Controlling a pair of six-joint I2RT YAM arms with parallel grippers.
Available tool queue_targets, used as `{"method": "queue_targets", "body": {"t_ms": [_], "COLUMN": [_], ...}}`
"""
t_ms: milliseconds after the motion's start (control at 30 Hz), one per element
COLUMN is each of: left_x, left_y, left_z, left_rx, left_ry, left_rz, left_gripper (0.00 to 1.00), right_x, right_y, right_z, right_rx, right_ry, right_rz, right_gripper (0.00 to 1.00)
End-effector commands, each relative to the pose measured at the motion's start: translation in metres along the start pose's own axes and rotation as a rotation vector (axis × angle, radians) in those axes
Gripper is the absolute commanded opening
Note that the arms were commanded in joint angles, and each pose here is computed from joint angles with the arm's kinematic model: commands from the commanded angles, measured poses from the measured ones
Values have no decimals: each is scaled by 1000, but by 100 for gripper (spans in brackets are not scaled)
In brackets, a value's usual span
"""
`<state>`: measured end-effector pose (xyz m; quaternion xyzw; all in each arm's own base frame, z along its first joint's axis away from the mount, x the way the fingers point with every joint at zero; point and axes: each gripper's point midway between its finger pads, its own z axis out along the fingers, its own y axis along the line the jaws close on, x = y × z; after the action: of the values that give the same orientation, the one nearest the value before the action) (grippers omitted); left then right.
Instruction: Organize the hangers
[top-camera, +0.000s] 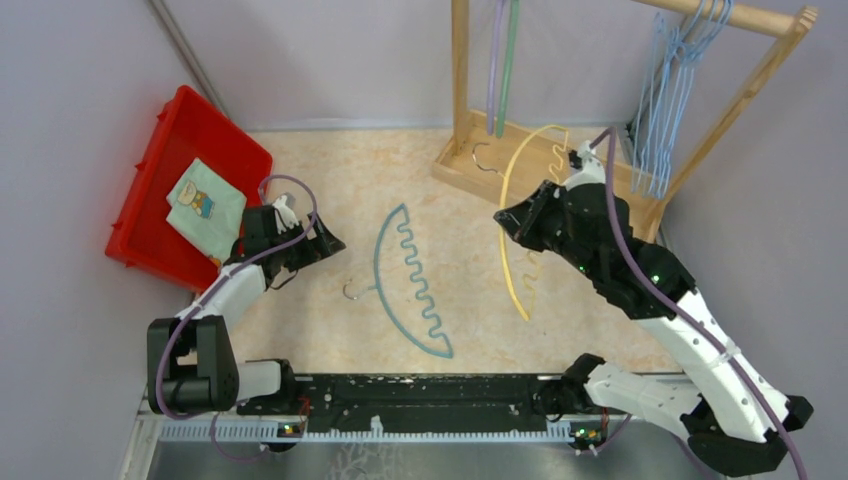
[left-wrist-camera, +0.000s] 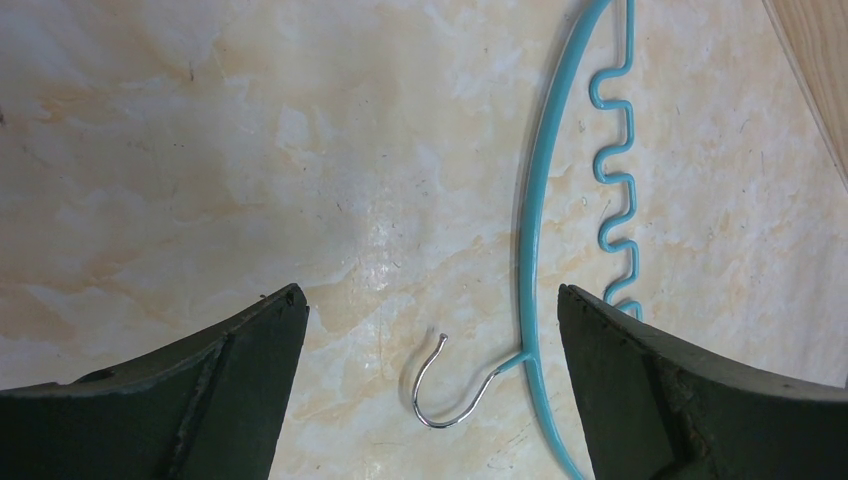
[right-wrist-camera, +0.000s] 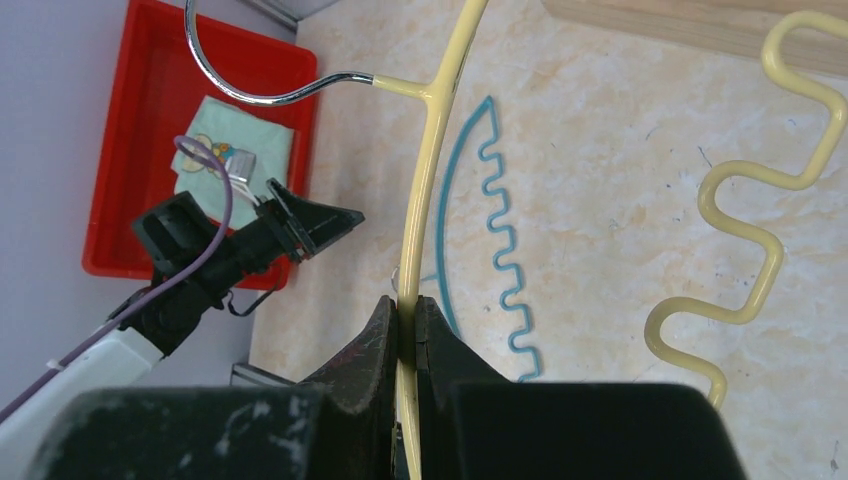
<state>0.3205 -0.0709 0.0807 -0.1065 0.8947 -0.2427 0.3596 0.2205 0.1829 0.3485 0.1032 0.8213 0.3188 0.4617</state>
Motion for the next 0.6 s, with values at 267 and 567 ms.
{"method": "queue_targets", "body": {"t_ms": [267,567], "left_x": [-4,-6], "left_y": [-5,-8], "left_z": [0,-2], "left_rx": [33,46], "left_ry": [-20,-31], "left_rz": [-7,-4], "left_gripper": [100,100], "right_x": [-76,-156], "right_y": [42,115], "right_z": [-54,-22], "right_rx": [-159,-312], "right_ry": [-252,-442], "right_rz": [76,51], "right_gripper": [0,0]}}
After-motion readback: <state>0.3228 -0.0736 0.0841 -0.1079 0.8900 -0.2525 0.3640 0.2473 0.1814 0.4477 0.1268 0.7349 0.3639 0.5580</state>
